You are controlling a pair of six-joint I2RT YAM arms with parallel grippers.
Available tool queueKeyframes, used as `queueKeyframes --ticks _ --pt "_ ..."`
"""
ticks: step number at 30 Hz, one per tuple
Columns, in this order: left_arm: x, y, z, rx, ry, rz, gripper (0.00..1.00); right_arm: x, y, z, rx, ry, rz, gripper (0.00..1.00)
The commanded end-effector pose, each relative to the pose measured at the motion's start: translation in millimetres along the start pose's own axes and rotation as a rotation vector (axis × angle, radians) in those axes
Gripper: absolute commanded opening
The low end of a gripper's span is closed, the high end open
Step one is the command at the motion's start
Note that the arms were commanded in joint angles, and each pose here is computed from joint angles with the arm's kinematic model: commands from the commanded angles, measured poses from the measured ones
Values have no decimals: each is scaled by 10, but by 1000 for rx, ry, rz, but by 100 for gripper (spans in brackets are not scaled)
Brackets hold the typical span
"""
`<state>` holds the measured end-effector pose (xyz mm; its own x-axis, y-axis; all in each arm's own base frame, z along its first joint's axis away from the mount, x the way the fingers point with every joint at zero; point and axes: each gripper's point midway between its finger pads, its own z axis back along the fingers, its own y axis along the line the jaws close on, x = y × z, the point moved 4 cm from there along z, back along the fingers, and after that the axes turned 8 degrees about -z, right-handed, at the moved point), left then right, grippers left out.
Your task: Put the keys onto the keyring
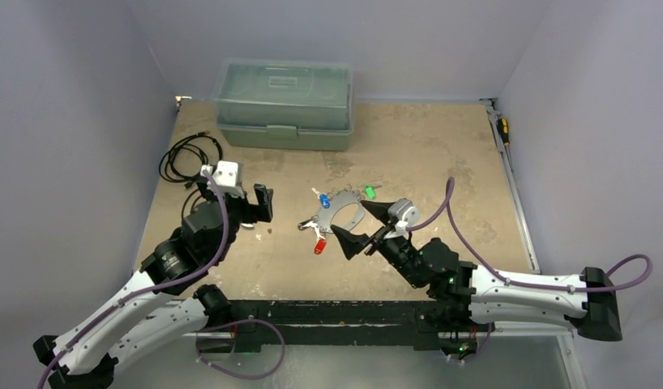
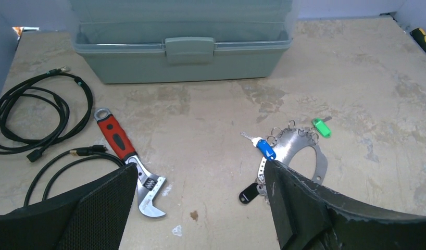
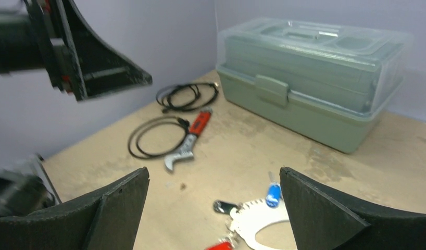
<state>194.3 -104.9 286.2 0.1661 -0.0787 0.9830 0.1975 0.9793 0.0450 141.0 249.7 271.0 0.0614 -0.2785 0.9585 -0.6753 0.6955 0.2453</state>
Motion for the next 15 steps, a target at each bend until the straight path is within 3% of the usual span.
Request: queueKeyframes --ticks 1,15 --pt "112 105 31 47 -39 37 91 405 148 -18 55 -165 -213 99" --pt "122 190 -43 55 -29 83 91 531 135 69 68 -184 -268 99"
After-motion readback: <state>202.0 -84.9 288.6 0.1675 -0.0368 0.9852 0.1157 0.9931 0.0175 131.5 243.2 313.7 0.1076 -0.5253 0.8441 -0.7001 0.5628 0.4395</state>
